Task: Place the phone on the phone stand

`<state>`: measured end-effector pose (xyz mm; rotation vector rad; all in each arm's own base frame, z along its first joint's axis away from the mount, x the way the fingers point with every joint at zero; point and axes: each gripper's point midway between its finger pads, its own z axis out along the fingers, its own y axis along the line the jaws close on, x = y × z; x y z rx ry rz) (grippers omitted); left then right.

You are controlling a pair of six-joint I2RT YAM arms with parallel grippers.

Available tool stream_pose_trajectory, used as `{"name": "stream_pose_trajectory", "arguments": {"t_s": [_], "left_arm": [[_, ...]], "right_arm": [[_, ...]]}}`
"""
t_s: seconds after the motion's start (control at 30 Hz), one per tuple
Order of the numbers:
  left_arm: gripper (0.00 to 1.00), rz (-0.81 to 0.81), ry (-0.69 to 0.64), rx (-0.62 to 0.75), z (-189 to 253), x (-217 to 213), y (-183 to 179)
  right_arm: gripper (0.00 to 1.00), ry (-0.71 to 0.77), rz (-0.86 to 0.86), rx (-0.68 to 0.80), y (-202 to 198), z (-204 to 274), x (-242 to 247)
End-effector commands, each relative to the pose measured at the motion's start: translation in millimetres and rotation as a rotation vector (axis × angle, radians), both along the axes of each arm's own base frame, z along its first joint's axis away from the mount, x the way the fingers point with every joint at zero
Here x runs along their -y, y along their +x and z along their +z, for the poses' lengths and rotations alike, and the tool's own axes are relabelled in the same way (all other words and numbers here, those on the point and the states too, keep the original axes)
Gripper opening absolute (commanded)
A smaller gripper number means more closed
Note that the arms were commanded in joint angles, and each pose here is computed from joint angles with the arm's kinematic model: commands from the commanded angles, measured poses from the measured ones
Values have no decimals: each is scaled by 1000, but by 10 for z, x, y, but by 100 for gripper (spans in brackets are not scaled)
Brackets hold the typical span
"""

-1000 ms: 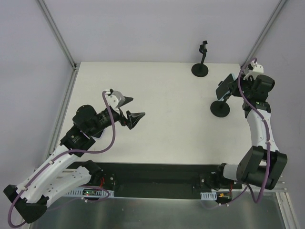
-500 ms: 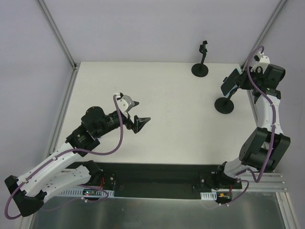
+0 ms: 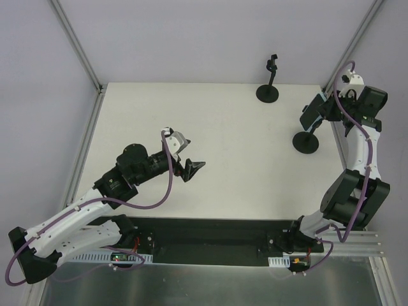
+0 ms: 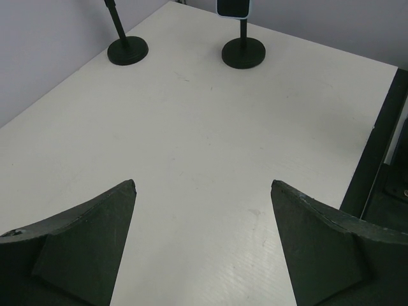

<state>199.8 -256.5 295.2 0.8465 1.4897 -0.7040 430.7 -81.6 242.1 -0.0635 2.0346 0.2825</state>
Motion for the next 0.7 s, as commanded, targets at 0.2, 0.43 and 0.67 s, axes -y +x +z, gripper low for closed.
{"name": "stream_pose_trajectory", "arguments": {"t_s": [0.2, 0.43, 0.67], "left_arm": [[86, 18, 6, 37, 34, 1, 40], [86, 18, 12, 34, 13, 14, 52], [86, 34, 29, 33, -19, 20, 105]], "right_arm": [[54, -43, -75, -19, -54, 8, 190], [96, -49, -235, 37, -101, 419, 350], [96, -67, -307, 129, 99, 1070, 91]]}}
